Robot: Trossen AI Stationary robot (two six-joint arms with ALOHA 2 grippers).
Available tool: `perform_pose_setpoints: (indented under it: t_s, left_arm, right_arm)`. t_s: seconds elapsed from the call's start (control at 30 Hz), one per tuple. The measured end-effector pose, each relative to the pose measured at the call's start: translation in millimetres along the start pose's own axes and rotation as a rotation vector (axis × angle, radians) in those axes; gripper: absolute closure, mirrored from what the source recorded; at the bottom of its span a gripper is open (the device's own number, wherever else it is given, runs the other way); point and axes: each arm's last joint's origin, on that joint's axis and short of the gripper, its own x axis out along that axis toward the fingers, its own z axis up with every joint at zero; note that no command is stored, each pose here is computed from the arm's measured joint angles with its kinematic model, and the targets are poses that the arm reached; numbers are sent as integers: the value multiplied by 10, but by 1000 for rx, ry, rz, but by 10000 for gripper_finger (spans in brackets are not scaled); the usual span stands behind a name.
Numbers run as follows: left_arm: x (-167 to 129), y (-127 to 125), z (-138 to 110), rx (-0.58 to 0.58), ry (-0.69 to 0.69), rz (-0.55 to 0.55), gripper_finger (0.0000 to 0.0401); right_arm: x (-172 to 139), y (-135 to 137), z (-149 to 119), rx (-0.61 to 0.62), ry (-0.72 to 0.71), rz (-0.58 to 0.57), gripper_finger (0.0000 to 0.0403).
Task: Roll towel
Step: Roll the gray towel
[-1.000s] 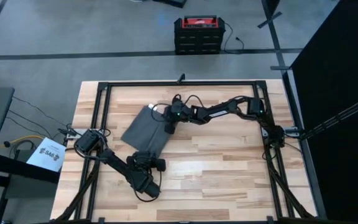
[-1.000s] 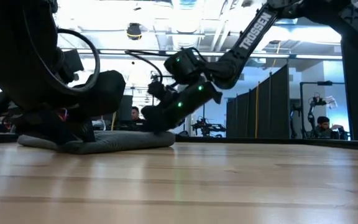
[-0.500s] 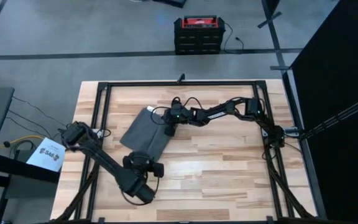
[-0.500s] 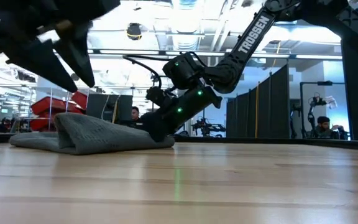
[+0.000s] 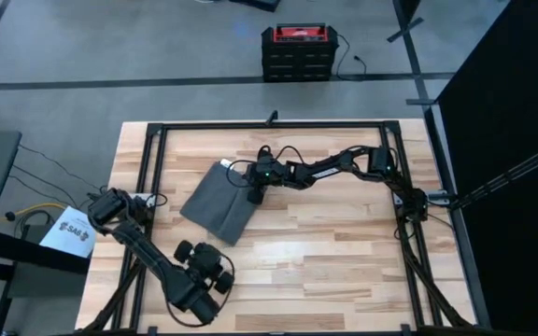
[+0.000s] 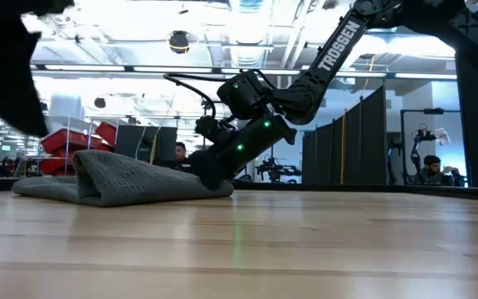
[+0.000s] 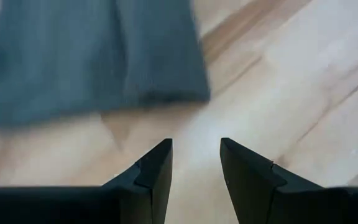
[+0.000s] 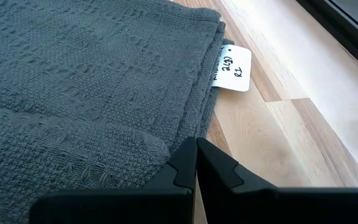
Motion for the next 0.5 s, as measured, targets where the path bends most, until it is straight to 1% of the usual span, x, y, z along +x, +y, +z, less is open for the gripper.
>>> perform_pose_setpoints:
  t_s: [0.07,0.27,0.4,0.5]
  left_arm:
    - [51,47,-64,56,-66,3,279]
    - [360,242,-293,105,-76,39,274]
    - [454,331,-329,158,-88,76,257]
    - [475,361,-326,171,-146,80,236]
  right_arm:
    - [0,-2,-1,0,0,0,403]
    - [-1,2,-5,-1,6,1,403]
    - [-3,3,-9,-1,12,2,403]
    - [-4,3,-11,0,18,3,403]
